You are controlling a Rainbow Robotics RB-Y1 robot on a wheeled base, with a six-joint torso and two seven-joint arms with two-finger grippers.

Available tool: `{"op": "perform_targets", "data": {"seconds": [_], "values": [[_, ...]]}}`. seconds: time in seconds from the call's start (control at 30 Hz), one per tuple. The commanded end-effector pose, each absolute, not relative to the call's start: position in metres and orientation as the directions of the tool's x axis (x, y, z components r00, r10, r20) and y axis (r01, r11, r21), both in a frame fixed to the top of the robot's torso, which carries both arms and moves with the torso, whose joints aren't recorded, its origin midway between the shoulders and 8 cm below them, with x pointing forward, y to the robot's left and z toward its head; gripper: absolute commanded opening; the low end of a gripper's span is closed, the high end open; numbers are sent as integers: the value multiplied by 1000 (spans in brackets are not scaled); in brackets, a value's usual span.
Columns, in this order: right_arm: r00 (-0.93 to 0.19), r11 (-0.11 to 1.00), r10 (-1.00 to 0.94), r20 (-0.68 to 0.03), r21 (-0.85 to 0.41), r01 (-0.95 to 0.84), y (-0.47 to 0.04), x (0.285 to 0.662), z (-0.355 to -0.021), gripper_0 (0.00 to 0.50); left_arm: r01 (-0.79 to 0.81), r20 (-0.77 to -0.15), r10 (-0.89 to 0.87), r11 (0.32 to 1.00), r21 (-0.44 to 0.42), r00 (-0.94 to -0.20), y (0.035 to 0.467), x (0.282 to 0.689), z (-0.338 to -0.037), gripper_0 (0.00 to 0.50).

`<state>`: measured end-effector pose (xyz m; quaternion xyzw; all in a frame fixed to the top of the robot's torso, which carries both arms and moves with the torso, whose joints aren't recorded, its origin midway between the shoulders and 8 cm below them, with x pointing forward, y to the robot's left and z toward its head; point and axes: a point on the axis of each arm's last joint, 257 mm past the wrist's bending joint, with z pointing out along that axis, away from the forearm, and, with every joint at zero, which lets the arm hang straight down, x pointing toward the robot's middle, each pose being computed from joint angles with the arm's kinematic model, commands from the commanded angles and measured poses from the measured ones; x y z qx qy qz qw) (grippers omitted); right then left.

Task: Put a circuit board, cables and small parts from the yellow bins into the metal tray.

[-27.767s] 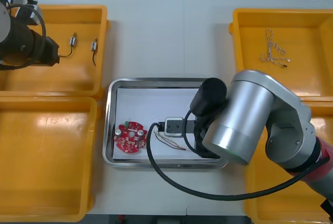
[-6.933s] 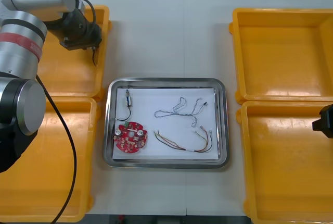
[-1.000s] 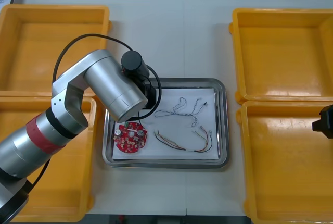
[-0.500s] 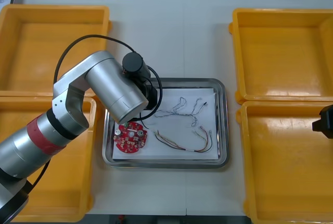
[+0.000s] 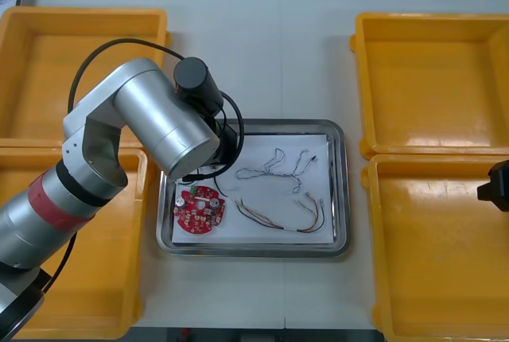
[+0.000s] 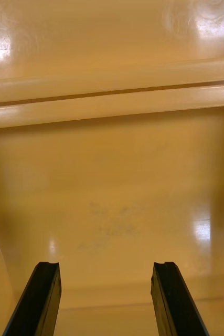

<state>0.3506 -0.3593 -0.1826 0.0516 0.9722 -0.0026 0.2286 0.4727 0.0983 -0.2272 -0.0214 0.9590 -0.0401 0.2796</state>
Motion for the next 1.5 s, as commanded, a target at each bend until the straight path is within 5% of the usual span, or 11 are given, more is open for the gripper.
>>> {"op": "perform_targets", "data": {"seconds": [0.03,0.47,0.73,1.23,1.5], "values": [[-870,988,149,-469,38,149,-364,349,-174,500,-66,-536,-155,981,-181,-830,91,468,-190,500],[-870,988,149,-469,38,149,-364,349,-174,500,-58,-529,-108,992,-109,-842,150,457,-146,500],[-870,988,149,-469,38,149,-364,349,-174,500,-31,-566,-112,988,-150,-817,172,459,-112,500],[-870,988,149,-469,38,149,-364,349,-174,500,-1,-628,-35,999,-54,-777,258,454,-87,500],[-870,988,149,-469,38,149,-364,349,-174,500,15,-620,24,1000,19,-784,307,438,-98,500]]}}
